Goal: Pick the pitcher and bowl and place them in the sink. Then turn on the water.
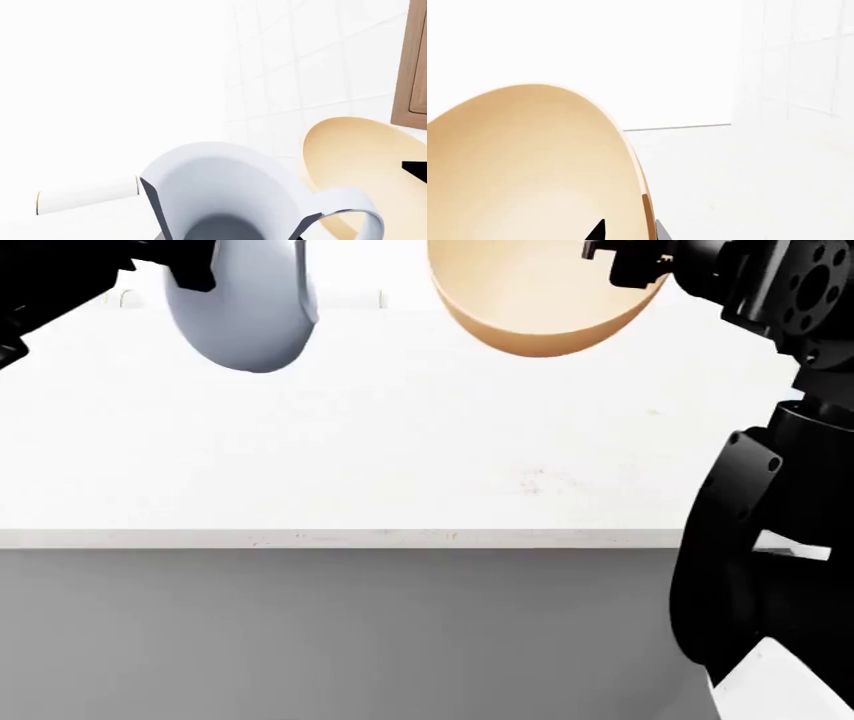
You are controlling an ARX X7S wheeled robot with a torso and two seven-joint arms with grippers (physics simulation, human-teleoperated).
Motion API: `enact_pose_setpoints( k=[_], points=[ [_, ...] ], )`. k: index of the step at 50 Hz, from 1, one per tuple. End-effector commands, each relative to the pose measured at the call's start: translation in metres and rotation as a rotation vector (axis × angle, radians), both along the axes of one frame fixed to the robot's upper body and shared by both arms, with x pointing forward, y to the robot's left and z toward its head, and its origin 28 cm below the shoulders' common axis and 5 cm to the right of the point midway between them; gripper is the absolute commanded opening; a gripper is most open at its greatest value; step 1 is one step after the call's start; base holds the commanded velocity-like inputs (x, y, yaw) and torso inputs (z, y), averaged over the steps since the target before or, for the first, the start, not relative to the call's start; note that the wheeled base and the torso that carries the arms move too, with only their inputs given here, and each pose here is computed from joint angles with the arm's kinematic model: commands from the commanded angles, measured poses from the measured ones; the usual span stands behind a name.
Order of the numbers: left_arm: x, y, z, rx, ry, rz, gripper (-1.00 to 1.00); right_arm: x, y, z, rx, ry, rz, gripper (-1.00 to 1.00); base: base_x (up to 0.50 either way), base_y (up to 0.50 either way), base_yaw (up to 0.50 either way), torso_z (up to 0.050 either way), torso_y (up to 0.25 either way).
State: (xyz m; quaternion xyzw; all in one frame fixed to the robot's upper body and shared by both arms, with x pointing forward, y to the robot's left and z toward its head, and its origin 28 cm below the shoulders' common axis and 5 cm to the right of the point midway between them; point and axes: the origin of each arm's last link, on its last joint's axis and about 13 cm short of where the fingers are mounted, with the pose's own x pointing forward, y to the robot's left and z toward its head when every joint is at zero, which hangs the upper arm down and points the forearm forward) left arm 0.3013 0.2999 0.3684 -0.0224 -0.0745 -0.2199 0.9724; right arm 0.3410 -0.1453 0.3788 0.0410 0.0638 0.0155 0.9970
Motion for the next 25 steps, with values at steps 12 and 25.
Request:
enact_pose_setpoints(
  k=[12, 25],
  points=[
    [0.001, 0.002, 0.001, -0.010, -0.004, 0.013, -1.00, -0.010, 0.004, -0.003, -0.119, -0.054, -0.012, -1.00, -0.03, 0.50, 0.00, 0.001, 0.001],
    [0.002, 0.001, 0.001, -0.009, -0.004, 0.008, -1.00, -0.025, 0.005, 0.000, -0.064, -0.050, -0.062, -1.00, -0.30, 0.08, -0.34, 0.000, 0.000]
  ],
)
